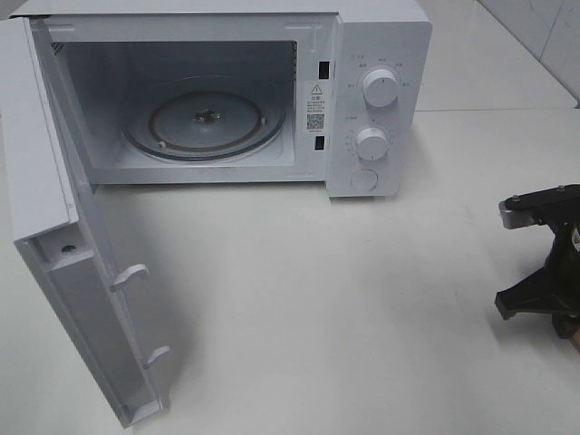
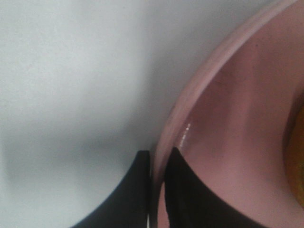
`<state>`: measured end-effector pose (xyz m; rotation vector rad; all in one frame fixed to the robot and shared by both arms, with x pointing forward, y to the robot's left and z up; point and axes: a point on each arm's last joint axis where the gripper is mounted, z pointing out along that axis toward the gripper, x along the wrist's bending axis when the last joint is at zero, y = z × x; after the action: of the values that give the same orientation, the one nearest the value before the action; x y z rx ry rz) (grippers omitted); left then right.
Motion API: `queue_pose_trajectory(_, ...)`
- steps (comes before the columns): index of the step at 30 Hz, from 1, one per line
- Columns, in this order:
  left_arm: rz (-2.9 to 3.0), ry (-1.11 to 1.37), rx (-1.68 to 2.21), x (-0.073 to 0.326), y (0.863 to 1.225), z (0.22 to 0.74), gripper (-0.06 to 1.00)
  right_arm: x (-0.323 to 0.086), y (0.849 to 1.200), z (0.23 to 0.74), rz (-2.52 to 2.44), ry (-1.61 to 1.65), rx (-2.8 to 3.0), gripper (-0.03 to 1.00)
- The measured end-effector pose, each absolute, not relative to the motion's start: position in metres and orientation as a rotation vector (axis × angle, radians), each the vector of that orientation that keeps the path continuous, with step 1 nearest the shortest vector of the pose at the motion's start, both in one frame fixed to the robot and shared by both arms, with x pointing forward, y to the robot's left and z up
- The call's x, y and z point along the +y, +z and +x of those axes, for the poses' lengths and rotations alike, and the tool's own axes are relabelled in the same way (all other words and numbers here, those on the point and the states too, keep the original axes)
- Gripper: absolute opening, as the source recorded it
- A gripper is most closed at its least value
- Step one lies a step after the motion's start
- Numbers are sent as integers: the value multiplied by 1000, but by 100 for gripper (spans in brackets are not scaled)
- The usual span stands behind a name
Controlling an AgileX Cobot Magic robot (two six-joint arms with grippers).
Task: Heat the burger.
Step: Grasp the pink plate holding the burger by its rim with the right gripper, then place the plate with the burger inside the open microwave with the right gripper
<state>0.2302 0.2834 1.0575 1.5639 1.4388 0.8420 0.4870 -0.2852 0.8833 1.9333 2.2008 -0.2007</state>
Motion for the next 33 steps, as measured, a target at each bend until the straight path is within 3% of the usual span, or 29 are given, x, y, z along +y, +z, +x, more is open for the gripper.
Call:
queue_pose_trajectory(10, 1564, 842, 1439, 283, 1058, 230, 99, -277, 886, 485, 1919, -295, 2134, 3)
queue_pose_trajectory(33, 1564, 842, 1439, 283, 1058, 230, 99, -262, 905, 477, 1818, -369, 2066, 2)
